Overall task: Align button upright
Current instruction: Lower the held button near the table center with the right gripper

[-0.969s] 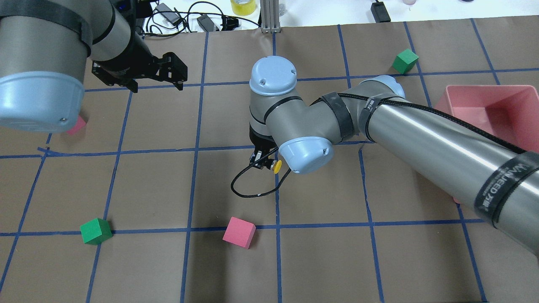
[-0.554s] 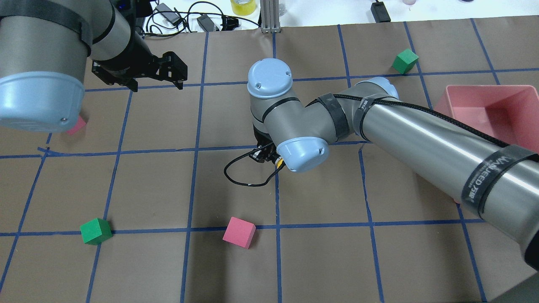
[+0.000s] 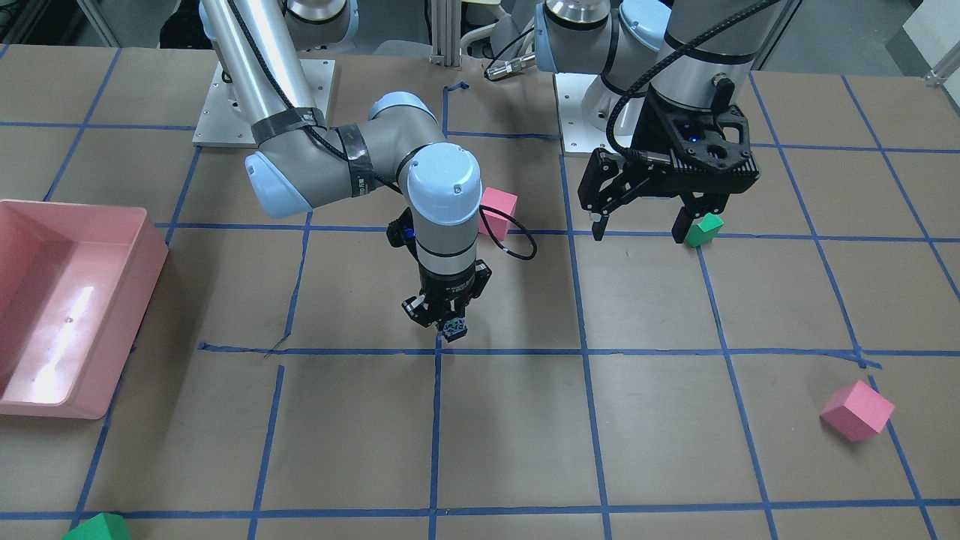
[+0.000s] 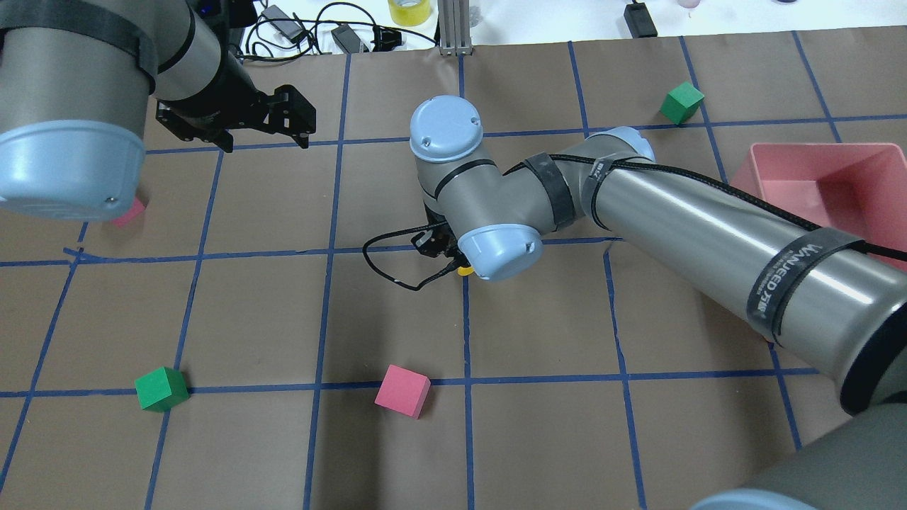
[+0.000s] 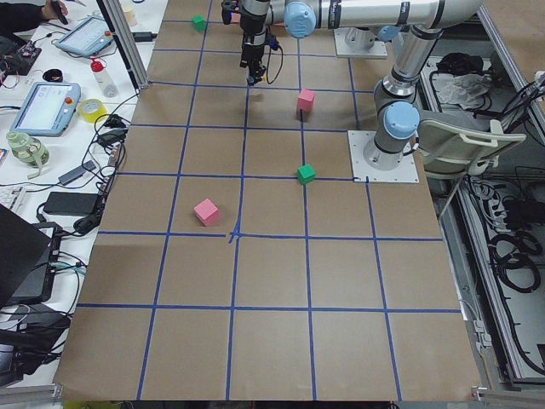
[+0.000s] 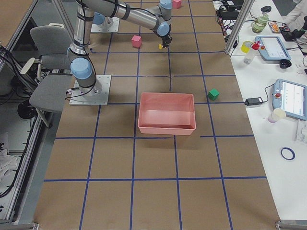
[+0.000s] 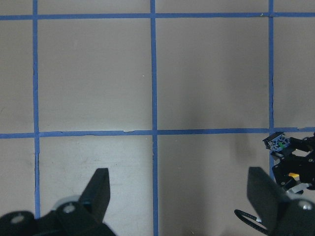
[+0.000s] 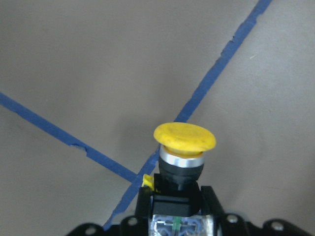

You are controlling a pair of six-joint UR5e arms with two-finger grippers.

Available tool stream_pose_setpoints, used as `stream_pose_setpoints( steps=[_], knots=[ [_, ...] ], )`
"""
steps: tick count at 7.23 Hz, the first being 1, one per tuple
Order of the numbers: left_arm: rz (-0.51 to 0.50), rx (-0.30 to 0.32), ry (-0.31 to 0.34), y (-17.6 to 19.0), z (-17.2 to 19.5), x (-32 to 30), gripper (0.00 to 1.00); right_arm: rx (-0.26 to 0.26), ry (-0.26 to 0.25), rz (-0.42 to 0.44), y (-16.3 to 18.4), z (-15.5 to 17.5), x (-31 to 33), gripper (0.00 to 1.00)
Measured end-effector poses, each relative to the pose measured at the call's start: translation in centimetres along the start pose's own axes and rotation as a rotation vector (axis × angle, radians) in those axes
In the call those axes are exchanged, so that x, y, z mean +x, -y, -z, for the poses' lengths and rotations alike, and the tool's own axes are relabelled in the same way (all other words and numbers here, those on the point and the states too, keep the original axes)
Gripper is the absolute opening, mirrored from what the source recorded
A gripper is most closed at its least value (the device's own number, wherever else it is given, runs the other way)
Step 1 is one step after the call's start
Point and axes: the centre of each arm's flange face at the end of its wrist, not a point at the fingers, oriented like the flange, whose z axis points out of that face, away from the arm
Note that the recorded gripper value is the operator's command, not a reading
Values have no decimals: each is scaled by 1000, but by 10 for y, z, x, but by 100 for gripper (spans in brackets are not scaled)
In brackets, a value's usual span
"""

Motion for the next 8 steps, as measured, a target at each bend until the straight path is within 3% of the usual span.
stream_pose_setpoints(
  steps=[2,6,7,8],
  knots=[
    [0,1,0,1,-2,0,100,-6,-24,-76,-3,-6,2,0],
    [0,2,0,0,-6,0,100,13,-31,-130,0,-19,3,0],
    [0,3,0,0,-6,0,100,15,-31,-138,0,-20,3,5],
    [0,3,0,0,-6,0,100,15,-31,-141,1,-19,3,20]
  ],
)
